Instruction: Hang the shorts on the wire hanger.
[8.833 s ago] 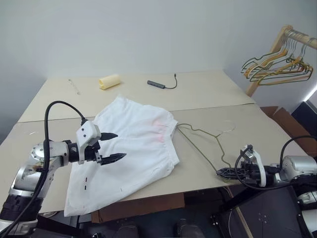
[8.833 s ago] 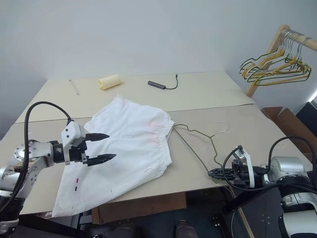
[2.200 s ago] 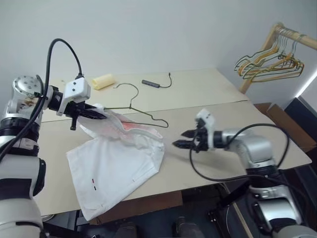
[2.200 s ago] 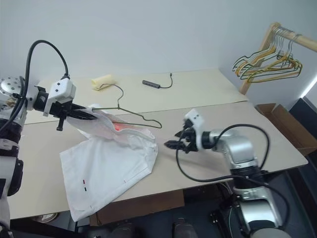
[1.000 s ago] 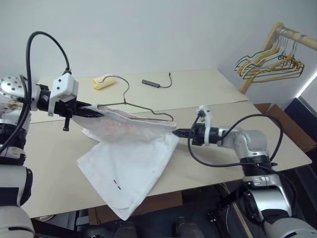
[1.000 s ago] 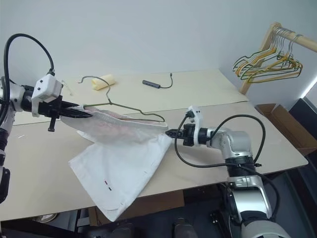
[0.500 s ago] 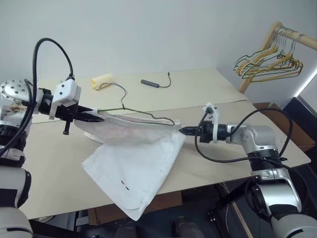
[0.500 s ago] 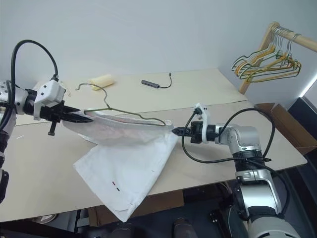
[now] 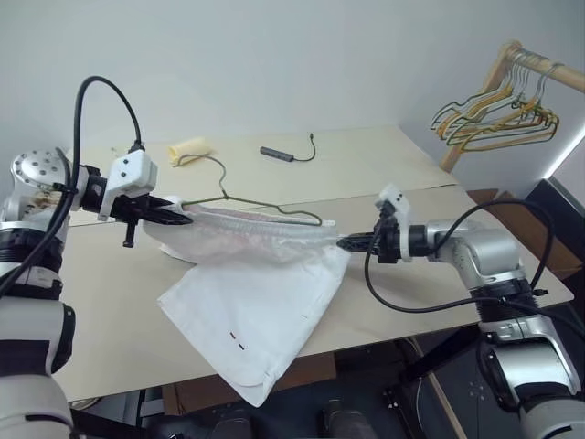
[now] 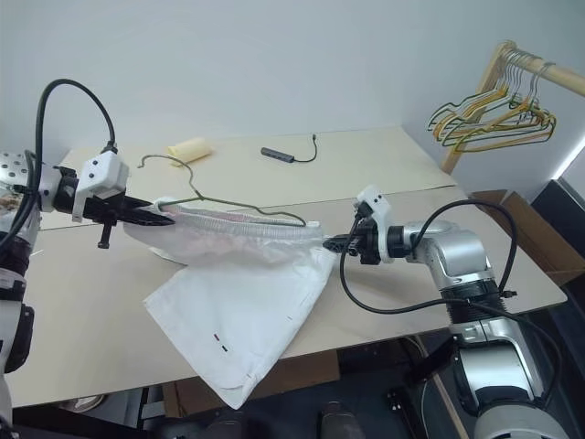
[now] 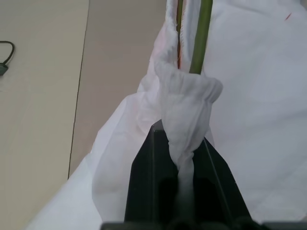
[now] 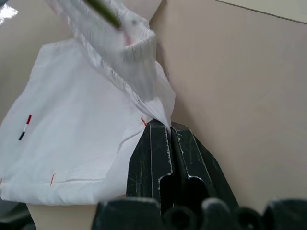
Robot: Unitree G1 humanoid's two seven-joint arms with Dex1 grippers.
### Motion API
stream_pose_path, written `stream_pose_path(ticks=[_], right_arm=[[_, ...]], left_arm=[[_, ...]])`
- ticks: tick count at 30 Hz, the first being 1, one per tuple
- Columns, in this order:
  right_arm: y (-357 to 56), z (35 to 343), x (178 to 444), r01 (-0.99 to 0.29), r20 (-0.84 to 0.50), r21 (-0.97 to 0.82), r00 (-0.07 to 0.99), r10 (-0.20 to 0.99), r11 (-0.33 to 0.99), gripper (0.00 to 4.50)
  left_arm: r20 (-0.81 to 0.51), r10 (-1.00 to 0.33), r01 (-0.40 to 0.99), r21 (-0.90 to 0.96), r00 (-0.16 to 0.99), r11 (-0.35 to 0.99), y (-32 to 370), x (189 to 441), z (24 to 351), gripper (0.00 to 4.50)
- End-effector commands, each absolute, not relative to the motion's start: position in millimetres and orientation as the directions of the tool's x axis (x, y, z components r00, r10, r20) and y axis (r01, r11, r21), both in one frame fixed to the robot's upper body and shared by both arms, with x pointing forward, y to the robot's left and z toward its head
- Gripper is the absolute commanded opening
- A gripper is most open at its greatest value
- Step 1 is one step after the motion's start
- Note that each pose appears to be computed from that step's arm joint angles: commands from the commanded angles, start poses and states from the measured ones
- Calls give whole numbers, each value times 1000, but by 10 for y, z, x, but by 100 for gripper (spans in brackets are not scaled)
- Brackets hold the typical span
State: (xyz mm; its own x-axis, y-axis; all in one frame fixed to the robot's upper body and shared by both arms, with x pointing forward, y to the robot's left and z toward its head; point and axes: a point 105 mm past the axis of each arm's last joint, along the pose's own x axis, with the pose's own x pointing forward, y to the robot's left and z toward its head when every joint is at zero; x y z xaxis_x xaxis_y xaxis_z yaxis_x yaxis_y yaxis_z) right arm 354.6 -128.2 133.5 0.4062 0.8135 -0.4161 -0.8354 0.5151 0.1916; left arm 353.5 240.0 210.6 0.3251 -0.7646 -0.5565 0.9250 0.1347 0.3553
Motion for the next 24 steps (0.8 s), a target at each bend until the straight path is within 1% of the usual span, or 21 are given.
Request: stream_pose_path(ticks=[1,6,10,14,20,24], right_arm=[[-1414,1357,3609,-817,-430,146,456,779,558,6],[-1377,1352,3632,-817,-418,144,461,783,558,6],[-1372,1372,3673,-812,-414,132,476,776,568,6],[-1381,1457,3684,-823,-397,89,487,778,560,6],[-1237,1738,3619,-874,-365,-58,468,805,482,6],[-963,2037,3547,-889,-405,-257,454,793,378,6]], left_arm=[[-523,-773,904,401,360,149,2458,3498,2296,0],[-521,-785,916,376,336,142,2432,3451,2277,0],[-579,-739,918,371,345,138,2512,3447,2206,0],[-619,-699,918,369,359,144,2568,3475,2146,0],[-628,-698,917,383,345,108,2489,3489,2120,0],[-604,-707,897,430,368,101,2385,3553,2193,0]])
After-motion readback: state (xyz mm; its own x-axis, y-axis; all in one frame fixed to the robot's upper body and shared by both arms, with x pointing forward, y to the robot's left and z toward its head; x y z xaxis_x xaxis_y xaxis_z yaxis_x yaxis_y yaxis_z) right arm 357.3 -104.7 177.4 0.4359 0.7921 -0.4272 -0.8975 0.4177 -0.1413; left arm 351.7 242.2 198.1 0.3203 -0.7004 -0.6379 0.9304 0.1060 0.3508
